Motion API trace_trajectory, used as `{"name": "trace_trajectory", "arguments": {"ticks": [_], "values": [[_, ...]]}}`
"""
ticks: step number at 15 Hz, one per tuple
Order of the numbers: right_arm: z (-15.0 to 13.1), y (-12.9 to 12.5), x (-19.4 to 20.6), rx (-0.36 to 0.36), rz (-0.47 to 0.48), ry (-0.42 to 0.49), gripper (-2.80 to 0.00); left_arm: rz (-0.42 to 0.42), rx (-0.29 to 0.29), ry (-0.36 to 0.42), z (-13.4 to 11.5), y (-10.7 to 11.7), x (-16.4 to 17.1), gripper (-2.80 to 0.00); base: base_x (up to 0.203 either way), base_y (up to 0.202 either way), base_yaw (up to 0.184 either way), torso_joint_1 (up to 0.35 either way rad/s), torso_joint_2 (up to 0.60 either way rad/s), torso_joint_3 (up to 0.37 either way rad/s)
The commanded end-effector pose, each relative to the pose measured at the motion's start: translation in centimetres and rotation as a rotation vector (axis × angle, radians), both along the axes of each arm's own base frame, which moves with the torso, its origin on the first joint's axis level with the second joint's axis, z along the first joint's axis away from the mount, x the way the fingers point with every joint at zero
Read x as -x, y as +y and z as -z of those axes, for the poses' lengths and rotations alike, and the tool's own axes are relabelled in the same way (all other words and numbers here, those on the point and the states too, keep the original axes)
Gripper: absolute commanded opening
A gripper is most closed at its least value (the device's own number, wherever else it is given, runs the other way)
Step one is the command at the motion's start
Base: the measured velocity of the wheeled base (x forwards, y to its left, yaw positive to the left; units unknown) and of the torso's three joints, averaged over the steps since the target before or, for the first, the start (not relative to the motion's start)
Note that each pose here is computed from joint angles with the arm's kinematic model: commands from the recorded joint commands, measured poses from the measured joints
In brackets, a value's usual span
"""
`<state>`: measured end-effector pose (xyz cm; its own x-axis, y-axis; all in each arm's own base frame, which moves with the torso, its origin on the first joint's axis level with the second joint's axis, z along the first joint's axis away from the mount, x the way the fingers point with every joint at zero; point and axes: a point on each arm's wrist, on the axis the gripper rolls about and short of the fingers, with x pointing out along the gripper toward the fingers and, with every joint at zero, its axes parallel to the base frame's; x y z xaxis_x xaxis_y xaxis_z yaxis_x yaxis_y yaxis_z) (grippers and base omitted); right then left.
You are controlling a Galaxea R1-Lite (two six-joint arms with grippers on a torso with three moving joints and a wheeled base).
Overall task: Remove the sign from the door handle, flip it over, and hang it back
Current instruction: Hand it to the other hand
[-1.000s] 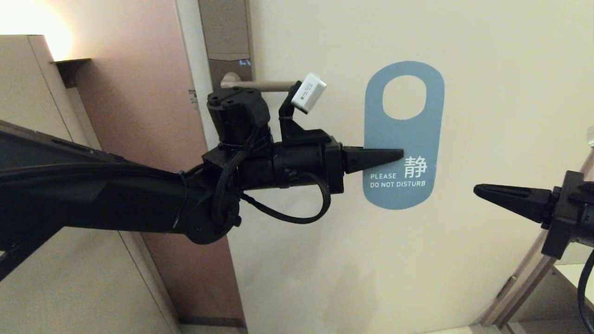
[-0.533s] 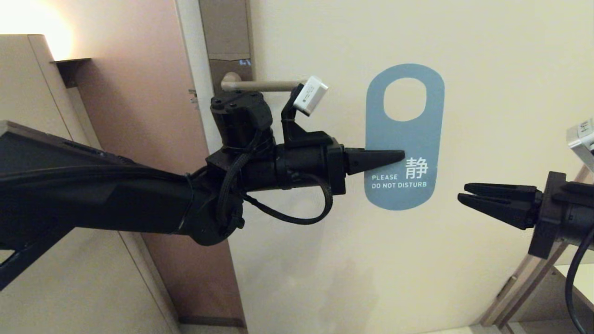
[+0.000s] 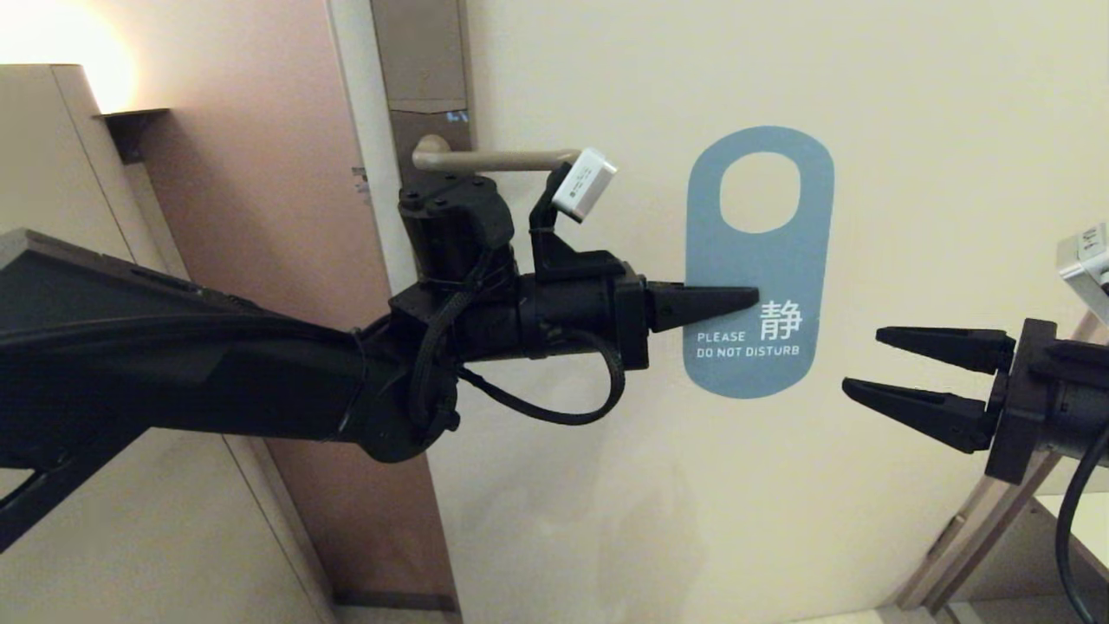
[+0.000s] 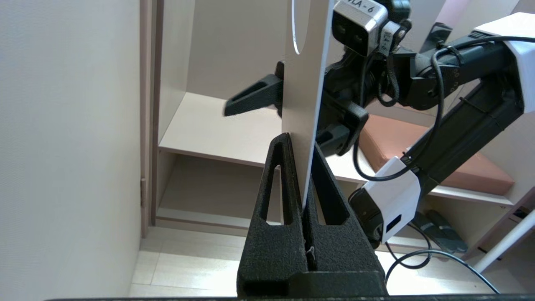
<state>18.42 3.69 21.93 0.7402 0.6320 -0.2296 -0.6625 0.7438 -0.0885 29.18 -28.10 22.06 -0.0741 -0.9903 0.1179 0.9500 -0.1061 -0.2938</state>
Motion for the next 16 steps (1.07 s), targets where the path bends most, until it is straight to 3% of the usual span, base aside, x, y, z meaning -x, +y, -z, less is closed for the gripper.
{"name": "trace_trajectory", "arguments": {"ticks": [1, 4, 13, 16], "values": [[0.0, 0.0, -0.1, 0.022, -0.01, -0.018, 0.0, 0.013, 0.007, -0.006, 0.0, -0.2, 0.2, -2.8, 0.0, 0.0, 0.0, 0.0, 0.0, 0.0], [0.5, 0.1, -0.5, 0.083, -0.033, -0.047, 0.0, 0.032, 0.024, -0.017, 0.2, -1.0, 0.5, -2.8, 0.0, 0.0, 0.0, 0.0, 0.0, 0.0], [0.0, 0.0, -0.6, 0.086, -0.008, -0.062, 0.0, 0.032, 0.003, 0.004, 1.3, -1.1, 0.6, -2.8, 0.0, 0.0, 0.0, 0.0, 0.0, 0.0], [-0.1, -0.1, -1.2, 0.102, 0.059, -0.093, 0.0, 0.028, -0.003, 0.01, 1.5, -1.0, 0.5, -2.8, 0.0, 0.0, 0.0, 0.0, 0.0, 0.0]]}}
